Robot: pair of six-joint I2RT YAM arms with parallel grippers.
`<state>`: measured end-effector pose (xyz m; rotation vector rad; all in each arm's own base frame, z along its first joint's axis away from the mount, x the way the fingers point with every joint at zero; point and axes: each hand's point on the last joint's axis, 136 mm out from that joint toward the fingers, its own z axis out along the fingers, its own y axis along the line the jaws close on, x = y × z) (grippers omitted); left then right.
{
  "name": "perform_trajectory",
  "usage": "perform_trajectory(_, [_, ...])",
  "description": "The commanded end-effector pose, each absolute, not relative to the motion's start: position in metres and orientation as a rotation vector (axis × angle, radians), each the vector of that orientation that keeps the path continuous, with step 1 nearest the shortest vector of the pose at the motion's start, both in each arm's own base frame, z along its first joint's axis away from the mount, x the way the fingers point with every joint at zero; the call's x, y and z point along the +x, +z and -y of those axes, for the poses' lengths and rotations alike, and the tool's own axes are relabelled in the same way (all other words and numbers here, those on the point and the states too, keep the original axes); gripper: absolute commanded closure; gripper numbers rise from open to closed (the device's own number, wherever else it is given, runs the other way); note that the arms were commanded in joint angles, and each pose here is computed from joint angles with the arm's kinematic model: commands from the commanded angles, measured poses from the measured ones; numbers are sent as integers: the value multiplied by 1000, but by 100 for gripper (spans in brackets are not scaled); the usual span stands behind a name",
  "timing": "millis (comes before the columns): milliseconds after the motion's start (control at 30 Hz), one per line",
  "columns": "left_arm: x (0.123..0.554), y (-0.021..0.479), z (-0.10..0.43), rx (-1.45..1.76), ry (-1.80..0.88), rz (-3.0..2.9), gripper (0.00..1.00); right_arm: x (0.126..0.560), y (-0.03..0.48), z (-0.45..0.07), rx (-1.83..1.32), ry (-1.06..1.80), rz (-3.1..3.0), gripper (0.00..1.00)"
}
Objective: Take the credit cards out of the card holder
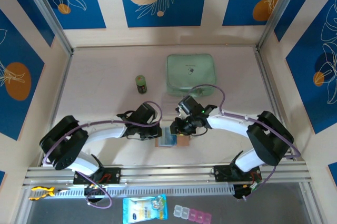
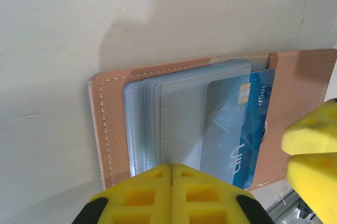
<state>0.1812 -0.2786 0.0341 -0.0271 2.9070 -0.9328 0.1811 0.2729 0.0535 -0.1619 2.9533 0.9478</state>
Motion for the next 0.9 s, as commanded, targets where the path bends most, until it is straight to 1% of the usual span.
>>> perform_trajectory(0, [180, 49, 285, 32, -956, -2893, 97, 178, 60, -271, -143, 1007, -2939, 72])
perform_trajectory(100, [179, 53, 291, 49, -975, -2890, 97, 176, 60, -269, -122, 1042, -2942, 72])
perform_trajectory(233, [179, 55, 298, 72, -987, -2889, 97, 175, 57, -269, -106, 1095, -2937, 69])
perform_trajectory(433, [175, 48, 304, 91, -991, -2910, 97, 175, 50, -267, -65, 1153, -2939, 69])
perform_trajectory(733, [171, 31, 302, 83, -982, -2949, 97, 176, 37, -260, -18, 1170, -2963, 69])
perform_trajectory(867, [168, 26, 294, 68, -926, -2972, 98, 176, 32, -258, 1, 1197, -2963, 69])
